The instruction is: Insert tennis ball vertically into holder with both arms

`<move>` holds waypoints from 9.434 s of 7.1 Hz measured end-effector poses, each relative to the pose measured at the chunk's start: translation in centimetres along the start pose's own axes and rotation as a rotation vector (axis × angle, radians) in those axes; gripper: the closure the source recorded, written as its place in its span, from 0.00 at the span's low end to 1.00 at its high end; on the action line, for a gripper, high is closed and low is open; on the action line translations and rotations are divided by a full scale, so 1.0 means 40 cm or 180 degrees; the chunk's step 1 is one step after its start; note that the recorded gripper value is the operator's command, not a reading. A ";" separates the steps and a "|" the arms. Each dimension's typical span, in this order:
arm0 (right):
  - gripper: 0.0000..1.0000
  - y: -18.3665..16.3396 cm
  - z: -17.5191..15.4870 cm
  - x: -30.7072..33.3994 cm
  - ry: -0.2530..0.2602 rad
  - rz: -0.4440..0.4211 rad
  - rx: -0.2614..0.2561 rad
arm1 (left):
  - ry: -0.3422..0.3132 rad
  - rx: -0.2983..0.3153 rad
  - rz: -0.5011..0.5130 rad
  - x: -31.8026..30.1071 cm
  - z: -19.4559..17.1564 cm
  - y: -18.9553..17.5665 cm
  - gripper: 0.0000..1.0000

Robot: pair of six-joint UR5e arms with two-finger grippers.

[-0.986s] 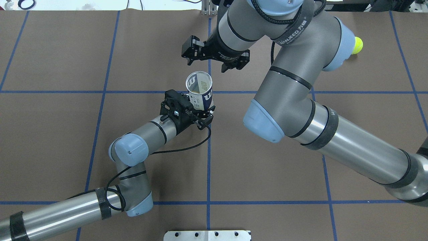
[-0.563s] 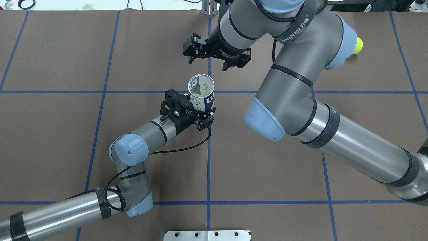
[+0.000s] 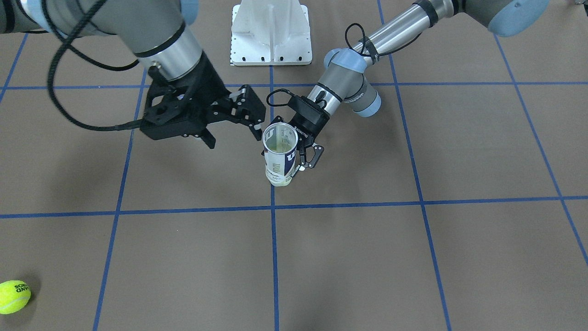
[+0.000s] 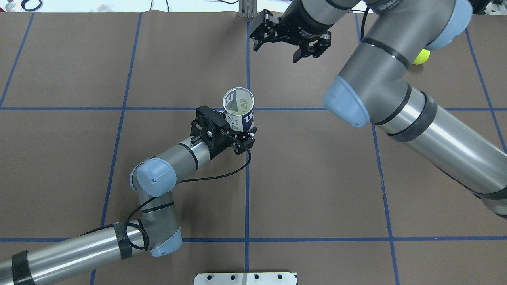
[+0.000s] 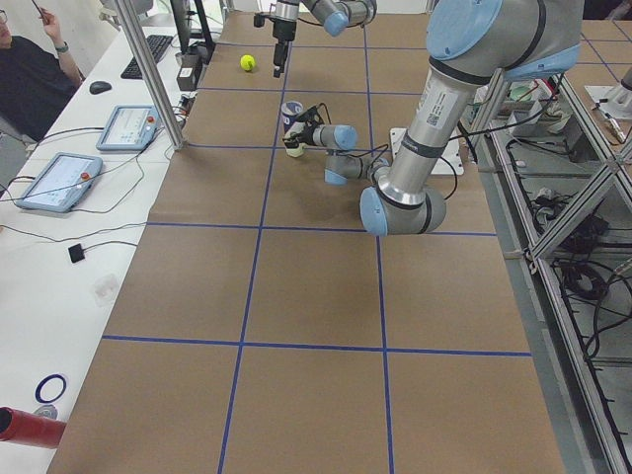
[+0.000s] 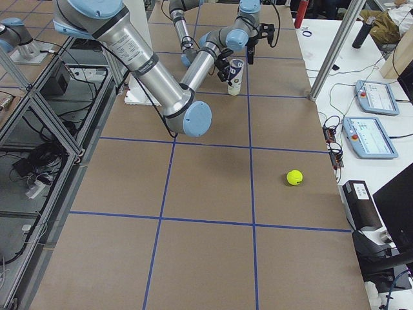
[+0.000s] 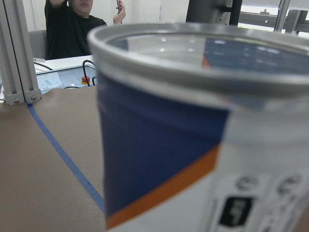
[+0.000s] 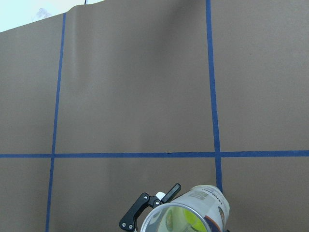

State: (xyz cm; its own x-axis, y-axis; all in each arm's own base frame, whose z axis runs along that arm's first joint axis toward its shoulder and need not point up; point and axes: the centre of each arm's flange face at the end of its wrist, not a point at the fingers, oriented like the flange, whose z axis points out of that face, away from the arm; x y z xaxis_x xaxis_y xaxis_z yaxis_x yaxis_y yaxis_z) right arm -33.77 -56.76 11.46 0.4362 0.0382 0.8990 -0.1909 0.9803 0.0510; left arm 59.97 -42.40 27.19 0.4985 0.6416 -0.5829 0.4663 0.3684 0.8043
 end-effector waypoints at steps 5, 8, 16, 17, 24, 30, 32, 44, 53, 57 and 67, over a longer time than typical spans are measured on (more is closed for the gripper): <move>0.01 -0.378 0.035 0.640 0.0901 -0.0582 0.0047 | -0.0005 -0.0002 0.0003 -0.007 -0.002 0.000 0.01; 0.01 -0.460 0.152 0.846 0.1171 -0.0785 0.0280 | -0.0020 0.0005 0.0007 -0.018 -0.001 -0.005 0.01; 0.01 -0.414 0.350 1.103 0.1678 -0.1125 0.0159 | -0.0043 -0.0018 0.0024 -0.028 0.002 0.001 0.01; 0.01 -0.408 0.363 1.117 0.1718 -0.1120 0.0134 | -0.0047 -0.0018 0.0025 -0.030 0.002 0.000 0.01; 1.00 -0.481 0.353 1.054 0.1725 -0.1084 0.0193 | -0.0058 -0.0018 0.0096 -0.035 0.003 -0.003 0.01; 1.00 -0.513 0.159 0.437 0.0591 -0.0328 0.0489 | -0.0036 -0.0011 0.0089 -0.021 0.004 -0.007 0.01; 1.00 -0.401 0.117 0.232 0.0250 -0.0062 0.0495 | -0.0017 -0.0001 0.0080 -0.011 0.003 -0.010 0.01; 1.00 0.082 0.072 -0.224 -0.0199 0.0327 -0.0018 | 0.0004 -0.0036 0.0081 -0.001 -0.007 0.017 0.01; 0.01 0.206 0.168 -0.236 0.0065 0.0356 -0.0338 | 0.0018 -0.0052 0.0078 0.006 -0.008 0.028 0.01; 0.01 0.208 0.163 -0.236 0.0056 0.0349 -0.0327 | 0.0014 -0.0056 0.0082 0.004 -0.008 0.029 0.01; 0.01 0.159 0.115 -0.209 0.0012 0.0371 -0.0289 | 0.0254 -0.0185 0.0074 -0.100 -0.243 0.065 0.01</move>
State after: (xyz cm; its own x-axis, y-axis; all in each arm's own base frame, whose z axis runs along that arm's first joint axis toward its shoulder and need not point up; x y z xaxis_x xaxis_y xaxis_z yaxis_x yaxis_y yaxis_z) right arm -42.68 -51.74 6.26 0.4190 0.1535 0.8949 -0.1604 0.9826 -0.0935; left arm 52.08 -37.45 32.73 0.4478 0.7010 -0.5550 0.4110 0.3898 0.8241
